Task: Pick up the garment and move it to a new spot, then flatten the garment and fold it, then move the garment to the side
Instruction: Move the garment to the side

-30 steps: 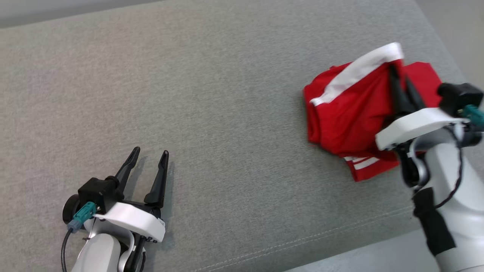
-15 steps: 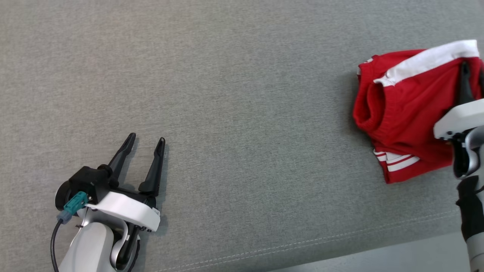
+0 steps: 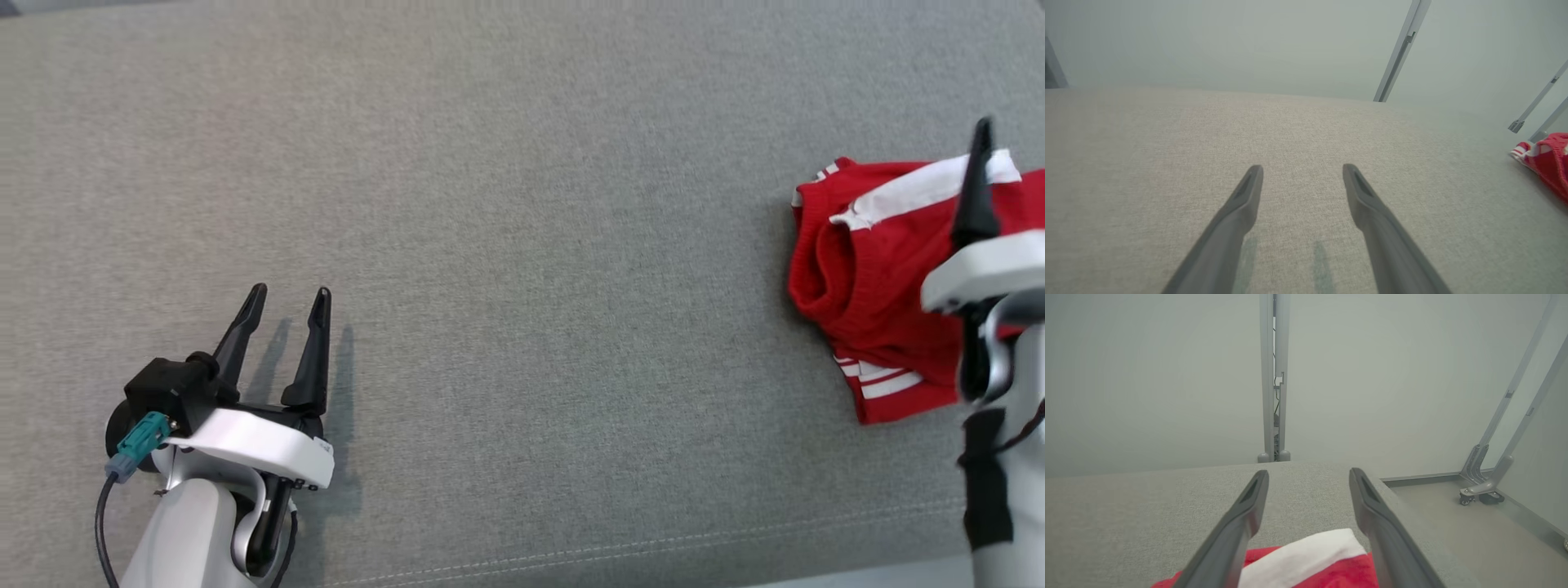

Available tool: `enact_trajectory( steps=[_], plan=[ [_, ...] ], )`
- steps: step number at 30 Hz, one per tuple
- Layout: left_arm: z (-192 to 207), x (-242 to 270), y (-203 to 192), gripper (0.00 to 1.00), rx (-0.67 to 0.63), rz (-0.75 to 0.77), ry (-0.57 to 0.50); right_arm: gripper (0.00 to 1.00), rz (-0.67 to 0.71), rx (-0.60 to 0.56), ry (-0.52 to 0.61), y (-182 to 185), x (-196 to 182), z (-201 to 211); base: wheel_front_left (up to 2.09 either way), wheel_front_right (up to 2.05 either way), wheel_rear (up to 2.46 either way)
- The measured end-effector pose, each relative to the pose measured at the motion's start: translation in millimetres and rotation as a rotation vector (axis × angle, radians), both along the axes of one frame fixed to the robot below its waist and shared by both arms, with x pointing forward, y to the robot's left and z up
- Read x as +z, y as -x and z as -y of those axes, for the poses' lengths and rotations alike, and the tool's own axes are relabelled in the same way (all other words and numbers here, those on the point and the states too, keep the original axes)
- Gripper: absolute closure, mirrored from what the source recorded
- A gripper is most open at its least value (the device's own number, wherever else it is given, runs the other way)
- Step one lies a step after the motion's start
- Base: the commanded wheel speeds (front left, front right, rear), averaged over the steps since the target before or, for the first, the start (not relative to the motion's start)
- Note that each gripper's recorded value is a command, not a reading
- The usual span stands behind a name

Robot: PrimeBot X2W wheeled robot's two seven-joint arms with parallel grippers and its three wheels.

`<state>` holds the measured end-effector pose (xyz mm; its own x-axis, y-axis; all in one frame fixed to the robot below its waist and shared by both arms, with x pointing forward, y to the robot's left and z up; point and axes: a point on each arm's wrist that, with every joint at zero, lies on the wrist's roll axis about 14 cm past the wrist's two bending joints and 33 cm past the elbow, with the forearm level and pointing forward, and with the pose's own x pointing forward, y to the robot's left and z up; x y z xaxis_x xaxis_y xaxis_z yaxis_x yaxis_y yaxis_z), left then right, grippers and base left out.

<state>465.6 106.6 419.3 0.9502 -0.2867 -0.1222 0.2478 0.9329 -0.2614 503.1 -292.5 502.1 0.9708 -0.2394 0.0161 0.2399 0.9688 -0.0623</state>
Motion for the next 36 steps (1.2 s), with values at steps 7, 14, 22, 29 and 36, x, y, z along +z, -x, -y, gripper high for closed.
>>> enact_trajectory(
  steps=[7,14,22,29,36],
  plan=[
    [-20,22,12,0.0,0.081,0.039,-0.014,0.0,-0.013,0.124,-0.104,23,-14,-50,0.0,0.0,0.0],
    [-48,36,39,0.0,0.175,0.057,-0.032,0.0,0.035,0.2,-0.169,43,-1,-81,0.0,0.0,0.0],
    [-70,44,68,0.0,0.243,0.07,-0.055,0.0,0.065,0.26,-0.187,69,8,-104,0.0,0.0,0.0],
    [-83,46,85,0.0,0.283,0.076,-0.068,0.0,0.065,0.278,-0.186,88,7,-109,0.0,0.0,0.0],
    [-88,54,88,0.0,0.294,0.102,-0.085,0.0,0.055,0.275,-0.198,98,2,-109,0.0,0.0,0.0]
  ],
)
